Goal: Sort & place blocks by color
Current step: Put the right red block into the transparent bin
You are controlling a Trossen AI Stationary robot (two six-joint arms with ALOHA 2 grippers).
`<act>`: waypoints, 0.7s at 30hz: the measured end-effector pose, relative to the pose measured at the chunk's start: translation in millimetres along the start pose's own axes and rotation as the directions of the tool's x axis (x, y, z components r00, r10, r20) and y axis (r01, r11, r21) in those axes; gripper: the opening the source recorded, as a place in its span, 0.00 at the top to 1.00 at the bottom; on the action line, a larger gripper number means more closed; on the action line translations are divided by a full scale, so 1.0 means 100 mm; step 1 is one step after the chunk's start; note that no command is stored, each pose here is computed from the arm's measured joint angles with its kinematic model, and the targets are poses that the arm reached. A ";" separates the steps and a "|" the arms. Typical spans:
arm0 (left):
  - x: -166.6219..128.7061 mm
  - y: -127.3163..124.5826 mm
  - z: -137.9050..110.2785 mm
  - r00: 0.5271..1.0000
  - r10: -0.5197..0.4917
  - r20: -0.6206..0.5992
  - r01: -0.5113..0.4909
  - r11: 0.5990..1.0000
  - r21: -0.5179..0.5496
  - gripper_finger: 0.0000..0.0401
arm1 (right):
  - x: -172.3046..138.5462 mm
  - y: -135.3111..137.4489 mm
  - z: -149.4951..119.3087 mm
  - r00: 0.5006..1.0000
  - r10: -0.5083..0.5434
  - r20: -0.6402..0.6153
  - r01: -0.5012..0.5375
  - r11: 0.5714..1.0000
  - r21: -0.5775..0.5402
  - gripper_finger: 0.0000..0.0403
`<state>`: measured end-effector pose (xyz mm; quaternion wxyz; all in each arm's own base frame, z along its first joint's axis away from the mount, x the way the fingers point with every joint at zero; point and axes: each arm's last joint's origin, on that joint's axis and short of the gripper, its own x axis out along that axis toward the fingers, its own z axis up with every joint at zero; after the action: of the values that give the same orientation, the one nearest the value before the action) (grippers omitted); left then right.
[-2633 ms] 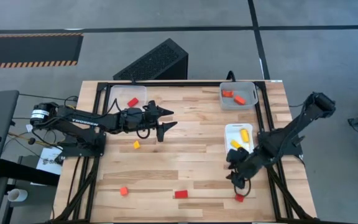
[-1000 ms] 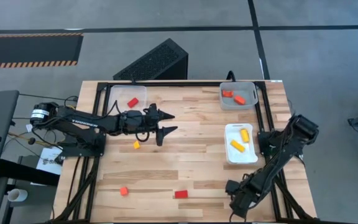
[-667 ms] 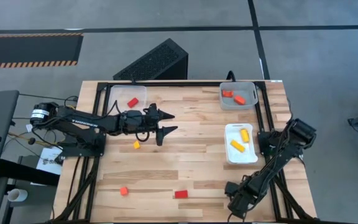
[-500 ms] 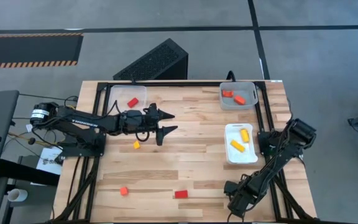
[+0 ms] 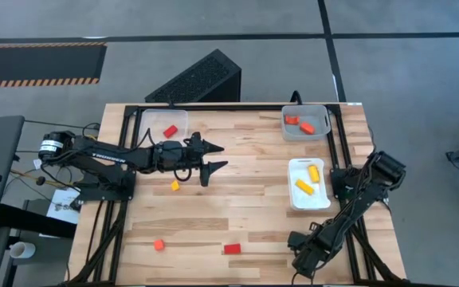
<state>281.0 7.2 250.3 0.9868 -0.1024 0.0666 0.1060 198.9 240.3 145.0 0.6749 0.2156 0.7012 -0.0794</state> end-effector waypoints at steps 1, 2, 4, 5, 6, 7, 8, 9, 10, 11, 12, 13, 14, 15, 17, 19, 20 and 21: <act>0.00 0.00 0.00 1.000 0.000 0.000 0.000 1.000 0.005 0.40 | -0.01 0.00 0.00 1.000 -0.006 0.022 0.006 1.000 -0.010 0.70; 0.00 0.00 0.00 1.000 0.000 0.001 0.000 1.000 0.013 0.40 | -0.02 -0.01 0.01 0.998 -0.011 0.054 0.012 1.000 -0.019 0.70; 0.00 0.00 0.00 1.000 0.000 0.001 0.000 1.000 0.026 0.40 | -0.03 -0.02 0.06 0.995 -0.019 0.094 0.021 1.000 -0.022 0.70; 0.00 0.00 0.00 1.000 -0.001 0.004 0.001 1.000 0.029 0.40 | -0.05 -0.03 0.09 0.992 -0.020 0.121 0.023 0.999 -0.025 0.70; 0.00 0.00 0.01 1.000 -0.002 0.010 0.002 1.000 0.031 0.40 | -0.08 -0.04 0.11 0.987 -0.023 0.160 0.028 0.999 -0.031 0.70; 0.00 0.00 0.02 1.000 -0.004 0.017 0.003 0.999 0.033 0.40 | -0.10 -0.04 0.15 0.979 -0.021 0.202 0.028 0.999 -0.034 0.70; 0.00 0.00 0.02 1.000 -0.005 0.020 0.004 0.999 0.038 0.40 | -0.13 -0.05 0.20 0.971 -0.023 0.237 0.031 0.999 -0.033 0.70; 0.00 -0.01 0.02 1.000 -0.005 0.023 0.004 0.999 0.044 0.40 | -0.17 -0.07 0.24 0.961 -0.021 0.277 0.032 0.999 -0.036 0.70; 0.00 -0.01 0.02 1.000 -0.006 0.025 0.005 0.999 0.053 0.40 | -0.22 -0.08 0.28 0.947 -0.016 0.320 0.031 0.999 -0.042 0.69; 0.00 -0.01 0.02 1.000 -0.008 0.026 0.006 0.998 0.062 0.40 | -0.28 -0.09 0.32 0.933 -0.007 0.360 0.027 0.998 -0.051 0.69; 0.00 -0.02 0.02 1.000 -0.010 0.026 0.008 0.997 0.075 0.40 | -0.34 -0.10 0.37 0.917 0.007 0.398 0.018 0.998 -0.059 0.68; 0.00 -0.02 0.02 1.000 -0.012 0.025 0.010 0.996 0.089 0.40 | -0.40 -0.11 0.42 0.899 0.011 0.438 0.020 0.997 -0.068 0.68; -0.01 -0.03 0.02 1.000 -0.016 0.025 0.013 0.994 0.105 0.40 | -0.46 -0.13 0.47 0.881 0.014 0.473 0.028 0.996 -0.081 0.68; -0.01 -0.05 0.02 0.999 -0.021 0.028 0.017 0.992 0.122 0.40 | -0.52 -0.15 0.52 0.859 0.022 0.511 0.029 0.995 -0.092 0.69; -0.01 -0.07 0.02 0.999 -0.030 0.029 0.025 0.987 0.158 0.40 | -0.65 -0.18 0.62 0.816 0.039 0.577 0.033 0.993 -0.114 0.69; -0.02 -0.10 0.03 0.998 -0.041 0.040 0.033 0.982 0.187 0.40 | -0.76 -0.23 0.73 0.774 0.058 0.630 0.037 0.990 -0.136 0.70; -0.02 -0.11 0.03 0.998 -0.049 0.050 0.038 0.979 0.201 0.40 | -0.81 -0.25 0.78 0.752 0.073 0.655 0.034 0.988 -0.149 0.70; -0.02 -0.13 0.04 0.997 -0.056 0.057 0.043 0.976 0.215 0.40 | -0.86 -0.28 0.83 0.726 0.099 0.681 0.021 0.986 -0.166 0.69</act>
<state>281.9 -4.9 257.0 0.9961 0.0059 0.0442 0.0767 263.2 165.1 217.9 0.9030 0.1301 0.4012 -0.0821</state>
